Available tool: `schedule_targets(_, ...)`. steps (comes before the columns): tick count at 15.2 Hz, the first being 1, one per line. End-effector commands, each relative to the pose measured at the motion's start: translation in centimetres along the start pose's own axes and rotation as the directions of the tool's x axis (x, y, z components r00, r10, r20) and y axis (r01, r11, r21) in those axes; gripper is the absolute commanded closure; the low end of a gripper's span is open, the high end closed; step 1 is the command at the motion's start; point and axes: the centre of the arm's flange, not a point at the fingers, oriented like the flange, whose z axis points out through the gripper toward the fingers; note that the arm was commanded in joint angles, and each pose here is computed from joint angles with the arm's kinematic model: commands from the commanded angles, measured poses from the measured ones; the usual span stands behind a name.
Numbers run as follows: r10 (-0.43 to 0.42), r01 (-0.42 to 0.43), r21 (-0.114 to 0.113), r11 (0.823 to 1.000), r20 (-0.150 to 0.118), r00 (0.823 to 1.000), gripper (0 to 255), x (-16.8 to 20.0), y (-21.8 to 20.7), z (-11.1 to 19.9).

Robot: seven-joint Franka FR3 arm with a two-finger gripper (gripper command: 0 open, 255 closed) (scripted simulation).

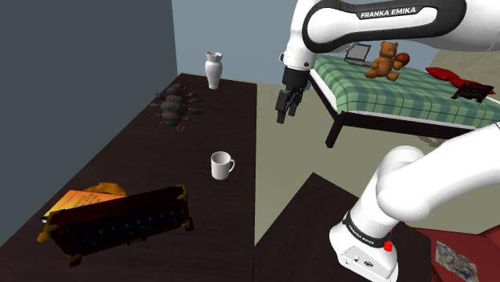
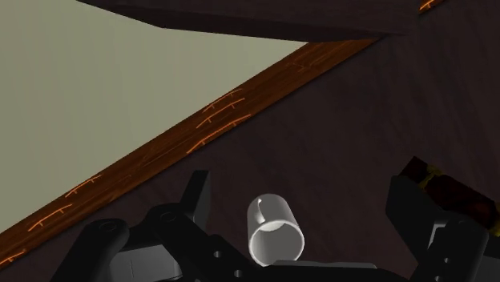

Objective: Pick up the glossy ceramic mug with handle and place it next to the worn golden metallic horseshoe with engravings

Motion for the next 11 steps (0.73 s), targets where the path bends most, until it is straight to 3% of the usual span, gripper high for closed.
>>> schedule_targets(1,-0.003,0.003,-0.004,1.000,-0.001,1.000,0,2.0,0.0,1.8)
schedule_targets(11,-0.015,0.015,-0.020,1.000,0.005,1.000,0,11.2,0.7,11.3)
